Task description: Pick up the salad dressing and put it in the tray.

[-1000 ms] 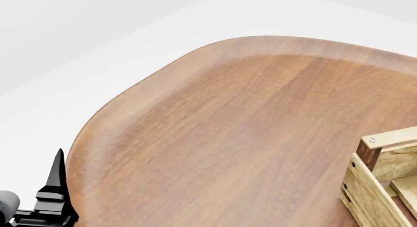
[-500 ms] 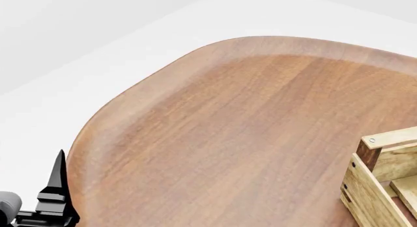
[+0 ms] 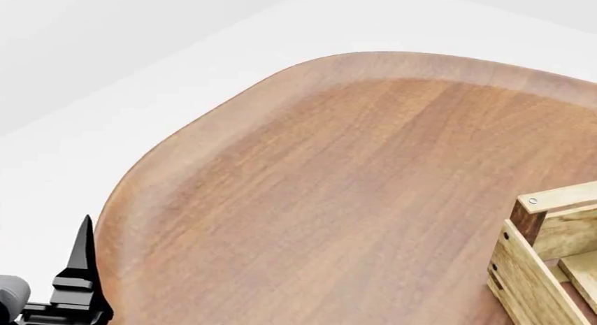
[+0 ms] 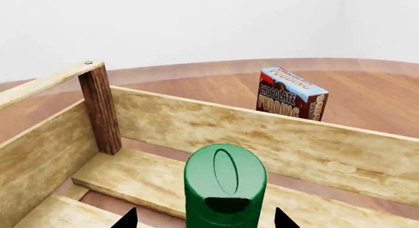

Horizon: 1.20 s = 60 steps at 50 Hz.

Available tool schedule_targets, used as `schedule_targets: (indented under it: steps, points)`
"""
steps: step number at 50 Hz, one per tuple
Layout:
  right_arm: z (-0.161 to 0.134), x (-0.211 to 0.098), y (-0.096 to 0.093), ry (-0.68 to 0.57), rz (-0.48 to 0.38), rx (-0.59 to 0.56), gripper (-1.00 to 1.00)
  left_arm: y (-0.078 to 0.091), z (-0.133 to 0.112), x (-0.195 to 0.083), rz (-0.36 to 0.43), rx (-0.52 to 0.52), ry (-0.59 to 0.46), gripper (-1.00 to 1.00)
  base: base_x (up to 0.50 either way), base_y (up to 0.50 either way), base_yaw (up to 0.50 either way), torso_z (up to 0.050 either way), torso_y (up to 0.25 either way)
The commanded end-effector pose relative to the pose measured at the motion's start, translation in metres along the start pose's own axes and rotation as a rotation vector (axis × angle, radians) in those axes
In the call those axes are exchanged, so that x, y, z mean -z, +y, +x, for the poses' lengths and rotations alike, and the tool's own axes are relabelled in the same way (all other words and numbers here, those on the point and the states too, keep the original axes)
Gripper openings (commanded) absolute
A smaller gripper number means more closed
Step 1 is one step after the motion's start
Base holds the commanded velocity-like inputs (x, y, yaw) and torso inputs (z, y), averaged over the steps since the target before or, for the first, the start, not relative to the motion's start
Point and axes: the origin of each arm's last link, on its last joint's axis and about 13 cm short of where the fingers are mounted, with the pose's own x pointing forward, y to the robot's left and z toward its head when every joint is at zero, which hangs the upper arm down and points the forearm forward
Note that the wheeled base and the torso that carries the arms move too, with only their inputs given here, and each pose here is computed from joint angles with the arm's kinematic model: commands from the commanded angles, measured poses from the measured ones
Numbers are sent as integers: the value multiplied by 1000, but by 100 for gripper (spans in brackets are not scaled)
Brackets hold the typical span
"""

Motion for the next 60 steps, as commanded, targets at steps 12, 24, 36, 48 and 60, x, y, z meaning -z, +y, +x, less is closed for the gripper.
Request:
schedule_targets:
  steps: [12, 24, 36, 48, 60]
  points:
    - [-63, -59, -12, -223, 9, -36, 100, 1, -1, -1, -4, -5, -6, 100, 0, 0, 0, 0, 0]
    - [-108, -81, -14, -375, 23, -152, 100, 5, -1, -5, -31, -31, -36, 100, 0, 0, 0, 0, 0]
    - [-154, -97, -3, -512, 105, -365, 100, 18, -7, -27, -169, -133, -265, 100, 0, 0, 0, 0, 0]
    - [-190, -107, -13, -817, 216, -334, 100, 24, -22, -41, -217, -202, -526, 100, 0, 0, 0, 0, 0]
    - [-212, -114, -33, -1071, 396, -265, 100, 25, -29, -45, -206, -273, -637, 100, 0, 0, 0, 0, 0]
